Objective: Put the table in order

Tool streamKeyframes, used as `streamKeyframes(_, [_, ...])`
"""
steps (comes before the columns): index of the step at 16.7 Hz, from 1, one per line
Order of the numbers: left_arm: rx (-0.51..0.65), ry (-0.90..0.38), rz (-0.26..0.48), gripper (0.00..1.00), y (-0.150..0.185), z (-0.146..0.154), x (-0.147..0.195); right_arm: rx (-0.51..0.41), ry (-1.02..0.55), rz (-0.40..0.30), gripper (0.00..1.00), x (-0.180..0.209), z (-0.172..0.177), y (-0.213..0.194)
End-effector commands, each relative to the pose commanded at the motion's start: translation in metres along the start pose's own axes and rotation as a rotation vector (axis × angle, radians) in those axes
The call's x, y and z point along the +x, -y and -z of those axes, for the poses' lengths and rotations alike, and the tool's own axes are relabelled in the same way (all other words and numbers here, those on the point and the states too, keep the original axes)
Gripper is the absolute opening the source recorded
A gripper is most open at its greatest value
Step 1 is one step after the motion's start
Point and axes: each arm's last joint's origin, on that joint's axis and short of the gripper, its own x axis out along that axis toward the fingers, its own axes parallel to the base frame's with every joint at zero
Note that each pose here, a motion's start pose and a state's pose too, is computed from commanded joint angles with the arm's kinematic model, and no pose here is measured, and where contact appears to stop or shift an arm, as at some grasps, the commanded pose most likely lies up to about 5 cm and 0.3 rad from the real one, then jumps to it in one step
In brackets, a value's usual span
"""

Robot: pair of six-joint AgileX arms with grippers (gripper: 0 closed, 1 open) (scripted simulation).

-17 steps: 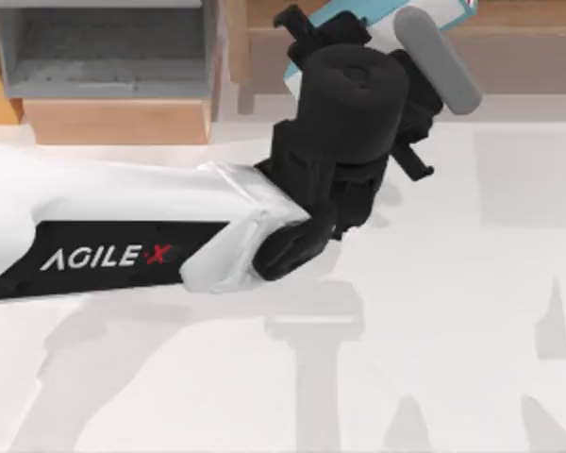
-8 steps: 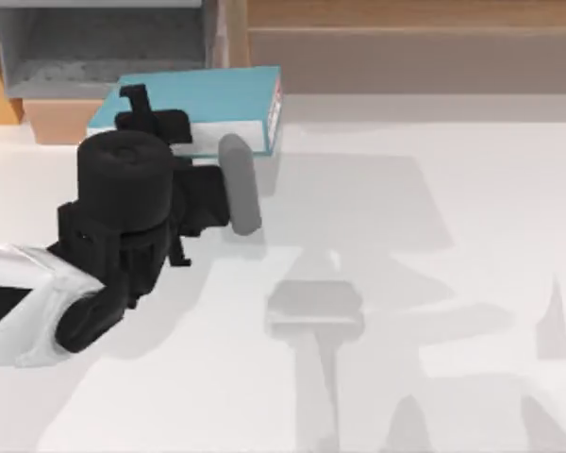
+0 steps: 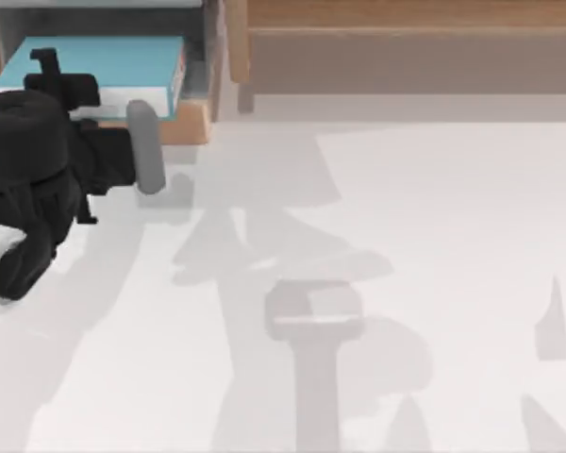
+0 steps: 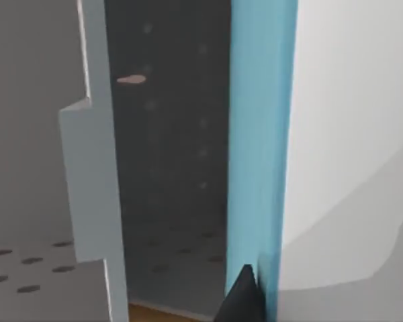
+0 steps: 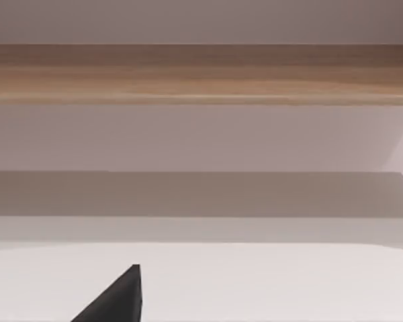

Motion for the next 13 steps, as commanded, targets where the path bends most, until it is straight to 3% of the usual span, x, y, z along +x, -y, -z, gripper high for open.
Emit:
streamKeyframes(4, [-0.001, 0.014, -0.007, 0.0, -0.002, 0.008, 0.021, 0.0, 0.0, 0.0, 1.0, 0.0, 0.0, 0.0])
streamKeyframes(13, [0.0, 0.023, -0.003, 0.0, -0.002, 0.007, 0.03, 0.0, 0.0, 0.0, 1.0, 0.0, 0.0, 0.0])
